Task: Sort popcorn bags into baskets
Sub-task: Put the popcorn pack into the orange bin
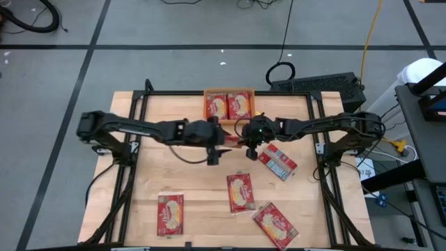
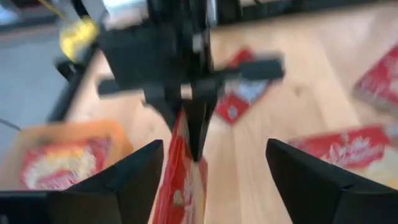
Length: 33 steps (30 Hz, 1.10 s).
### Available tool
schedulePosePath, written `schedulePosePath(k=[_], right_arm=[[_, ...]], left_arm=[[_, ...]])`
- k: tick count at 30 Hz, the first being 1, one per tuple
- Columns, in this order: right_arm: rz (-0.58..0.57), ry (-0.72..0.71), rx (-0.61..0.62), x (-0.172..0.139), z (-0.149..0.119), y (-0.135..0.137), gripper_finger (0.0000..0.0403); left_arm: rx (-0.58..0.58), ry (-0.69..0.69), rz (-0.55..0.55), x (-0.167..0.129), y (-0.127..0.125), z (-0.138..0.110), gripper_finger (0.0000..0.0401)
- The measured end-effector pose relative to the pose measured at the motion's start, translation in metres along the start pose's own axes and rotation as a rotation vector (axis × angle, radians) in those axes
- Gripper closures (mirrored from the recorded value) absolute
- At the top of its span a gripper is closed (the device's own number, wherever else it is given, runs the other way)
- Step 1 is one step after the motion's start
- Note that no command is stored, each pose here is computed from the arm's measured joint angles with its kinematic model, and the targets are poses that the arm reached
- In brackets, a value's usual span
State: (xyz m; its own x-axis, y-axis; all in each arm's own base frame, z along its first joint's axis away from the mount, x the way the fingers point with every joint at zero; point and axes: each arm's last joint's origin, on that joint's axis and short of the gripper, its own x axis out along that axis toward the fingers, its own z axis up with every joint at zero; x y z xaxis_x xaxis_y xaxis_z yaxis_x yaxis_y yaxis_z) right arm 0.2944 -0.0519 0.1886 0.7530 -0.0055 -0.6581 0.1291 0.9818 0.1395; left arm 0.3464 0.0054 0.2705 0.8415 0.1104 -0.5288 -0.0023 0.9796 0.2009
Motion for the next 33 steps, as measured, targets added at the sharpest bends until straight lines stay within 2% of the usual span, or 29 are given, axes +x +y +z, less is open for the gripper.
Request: schedulePosePath(k=[4, 11, 14, 20, 22, 26, 33], right_arm=[[0.009, 0.003, -0.025, 0.000, 0.000, 0.004, 0.0394], [0.014, 0.013, -0.065, 0.000, -0.001, 0.006, 0.0394], [0.012, 0.012, -0.077, 0.000, -0.001, 0.006, 0.0394], [0.000, -0.014, -0.122, 0.000, 0.001, 0.005, 0.0382], [-0.026, -0.027, -0.121, 0.000, 0.002, 0.005, 0.0373], [-0.105, -0.054, -0.123, -0.002, 0.005, 0.003, 0.0344], [-0.201, -0.091, -0.116, -0.009, 0.010, 0.001, 0.0283]], left_arm=[[0.003, 0.104, -0.013, 0.024, 0.002, -0.008, 0.0145], [-0.015, 0.167, 0.006, 0.045, 0.013, -0.022, 0.0203], [-0.013, 0.180, 0.010, 0.045, 0.017, -0.023, 0.0252], [-0.031, 0.206, 0.003, 0.041, 0.025, -0.026, 0.0376], [-0.035, 0.214, 0.007, 0.041, 0.027, -0.027, 0.0383], [-0.055, 0.255, 0.020, 0.027, 0.033, -0.027, 0.0362], [-0.095, 0.255, 0.055, -0.026, 0.049, -0.020, 0.0384]])
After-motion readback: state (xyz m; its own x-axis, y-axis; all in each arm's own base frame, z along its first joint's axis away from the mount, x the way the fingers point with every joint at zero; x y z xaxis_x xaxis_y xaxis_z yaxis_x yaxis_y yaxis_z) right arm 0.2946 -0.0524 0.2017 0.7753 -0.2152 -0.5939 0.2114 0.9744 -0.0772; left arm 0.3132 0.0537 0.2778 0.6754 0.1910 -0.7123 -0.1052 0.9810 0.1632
